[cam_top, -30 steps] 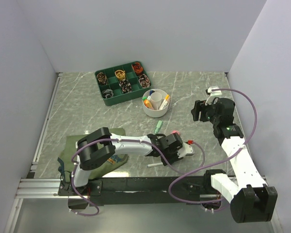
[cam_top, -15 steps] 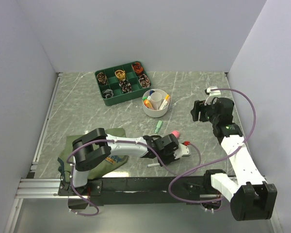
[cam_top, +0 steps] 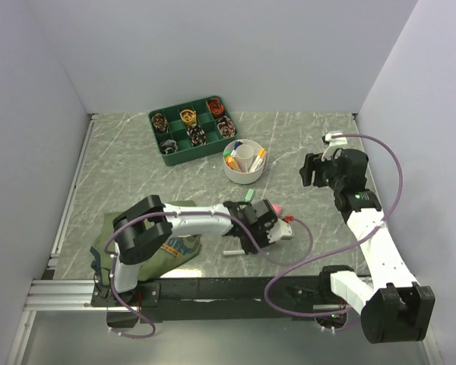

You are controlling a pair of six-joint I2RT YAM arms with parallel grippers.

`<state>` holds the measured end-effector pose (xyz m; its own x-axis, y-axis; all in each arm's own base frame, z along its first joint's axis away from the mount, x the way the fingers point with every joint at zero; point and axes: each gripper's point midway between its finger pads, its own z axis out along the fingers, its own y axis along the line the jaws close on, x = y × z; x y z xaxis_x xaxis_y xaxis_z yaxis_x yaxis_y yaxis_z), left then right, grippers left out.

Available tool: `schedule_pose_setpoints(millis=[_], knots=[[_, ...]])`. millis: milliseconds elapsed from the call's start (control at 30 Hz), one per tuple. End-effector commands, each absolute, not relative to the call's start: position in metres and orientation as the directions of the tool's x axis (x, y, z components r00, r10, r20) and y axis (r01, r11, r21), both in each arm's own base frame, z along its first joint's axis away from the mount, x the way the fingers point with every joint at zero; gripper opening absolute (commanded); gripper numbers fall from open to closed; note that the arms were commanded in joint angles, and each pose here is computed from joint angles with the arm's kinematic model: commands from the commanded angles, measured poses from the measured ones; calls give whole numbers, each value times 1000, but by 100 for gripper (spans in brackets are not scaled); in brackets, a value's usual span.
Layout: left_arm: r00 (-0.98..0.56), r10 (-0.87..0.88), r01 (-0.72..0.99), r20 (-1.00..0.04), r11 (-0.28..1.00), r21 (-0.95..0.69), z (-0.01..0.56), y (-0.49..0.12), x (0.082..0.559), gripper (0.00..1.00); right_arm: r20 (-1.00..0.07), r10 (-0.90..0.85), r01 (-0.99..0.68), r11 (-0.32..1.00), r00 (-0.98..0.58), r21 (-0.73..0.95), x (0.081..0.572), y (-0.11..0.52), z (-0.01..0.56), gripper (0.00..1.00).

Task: Sort the stationery into containers
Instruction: Pick up the pen from the corner of the board, then place the pen in the storage box.

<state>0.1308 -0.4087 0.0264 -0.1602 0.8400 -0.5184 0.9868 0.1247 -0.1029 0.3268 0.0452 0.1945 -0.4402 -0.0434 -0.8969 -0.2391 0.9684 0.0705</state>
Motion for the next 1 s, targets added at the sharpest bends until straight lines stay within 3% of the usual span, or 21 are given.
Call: schedule_pose_setpoints(millis=[0,267,467,500,600,700,967], knots=[[-193,840,978,-507,120,-173,81,-396,150,1,-928,-37,-238,970,-370,57,340,43,231,74],[-300,605,952,-738,237,-193,231,-426,270,1,-932,-49,-232,972,-360,39,352,41,238,74],[-138,343,979,-929,190,-75,305,-424,353,1,-936,-28,-205,978,-350,47,360,37,243,73],[-52,256,983,-965,185,-4,324,-429,369,1,-936,-30,-207,977,-351,46,361,38,242,73],[91,117,982,-989,155,108,341,-427,382,1,-933,-44,-207,978,-358,34,364,37,240,73],[116,67,987,-991,108,123,333,-434,380,1,-931,-63,-200,980,-360,11,365,33,242,73],[46,-49,998,-998,48,44,313,-456,387,1,-915,-106,-186,982,-390,-35,368,26,245,73]])
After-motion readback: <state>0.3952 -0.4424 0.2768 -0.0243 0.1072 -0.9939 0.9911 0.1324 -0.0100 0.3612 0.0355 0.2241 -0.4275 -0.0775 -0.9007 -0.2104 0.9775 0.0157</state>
